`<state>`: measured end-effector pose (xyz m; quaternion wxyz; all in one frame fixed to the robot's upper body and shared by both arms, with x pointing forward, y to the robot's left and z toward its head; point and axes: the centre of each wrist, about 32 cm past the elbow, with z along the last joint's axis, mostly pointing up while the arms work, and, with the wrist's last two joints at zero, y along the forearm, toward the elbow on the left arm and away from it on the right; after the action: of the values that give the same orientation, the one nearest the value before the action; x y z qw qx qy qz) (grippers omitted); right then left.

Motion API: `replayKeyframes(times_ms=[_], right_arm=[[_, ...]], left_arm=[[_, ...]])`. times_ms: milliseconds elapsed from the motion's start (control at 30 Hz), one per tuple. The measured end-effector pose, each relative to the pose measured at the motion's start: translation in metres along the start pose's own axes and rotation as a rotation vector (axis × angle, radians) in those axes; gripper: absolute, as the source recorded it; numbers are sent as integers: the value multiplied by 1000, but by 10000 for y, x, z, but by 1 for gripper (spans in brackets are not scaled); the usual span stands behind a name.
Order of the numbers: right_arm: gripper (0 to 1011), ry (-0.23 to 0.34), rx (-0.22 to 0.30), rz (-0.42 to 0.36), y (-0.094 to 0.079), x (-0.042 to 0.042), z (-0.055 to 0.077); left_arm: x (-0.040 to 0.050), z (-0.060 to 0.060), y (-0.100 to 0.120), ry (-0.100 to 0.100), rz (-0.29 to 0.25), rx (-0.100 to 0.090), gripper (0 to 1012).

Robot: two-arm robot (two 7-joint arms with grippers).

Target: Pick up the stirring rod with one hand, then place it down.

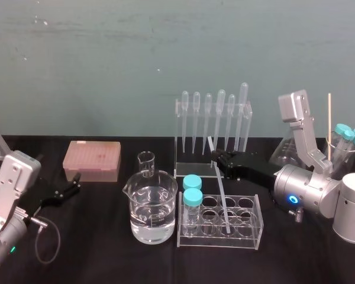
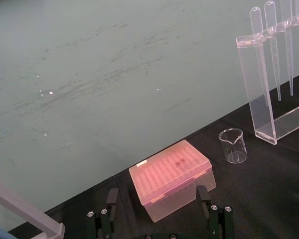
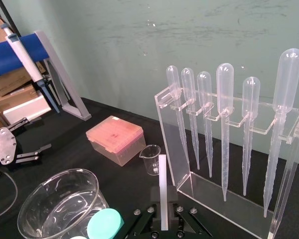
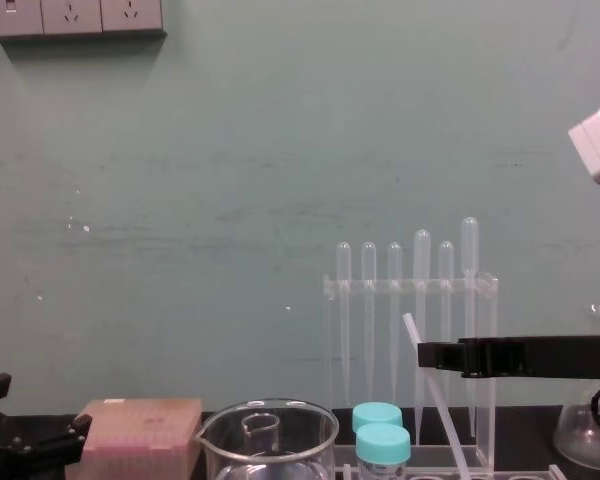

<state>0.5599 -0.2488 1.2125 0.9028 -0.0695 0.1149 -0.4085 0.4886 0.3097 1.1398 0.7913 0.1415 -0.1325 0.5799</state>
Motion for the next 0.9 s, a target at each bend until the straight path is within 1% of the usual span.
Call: replayKeyframes(times_ms=[67, 233, 533, 700, 900], right_arm=[[51, 0, 0, 0, 0, 0, 0], [20, 1, 0, 0, 0, 0, -1], [0, 0, 0, 0, 0, 0, -1], [0, -26, 41, 0, -15, -24, -54], [0, -32, 66, -2, -29, -28, -67]], left_arm=[[0, 0, 0, 0, 0, 0, 1000], [0, 0, 0, 0, 0, 0, 1000], [0, 0, 0, 0, 0, 0, 1000], [0, 0, 0, 0, 0, 0, 1000], [0, 0, 0, 0, 0, 0, 1000]])
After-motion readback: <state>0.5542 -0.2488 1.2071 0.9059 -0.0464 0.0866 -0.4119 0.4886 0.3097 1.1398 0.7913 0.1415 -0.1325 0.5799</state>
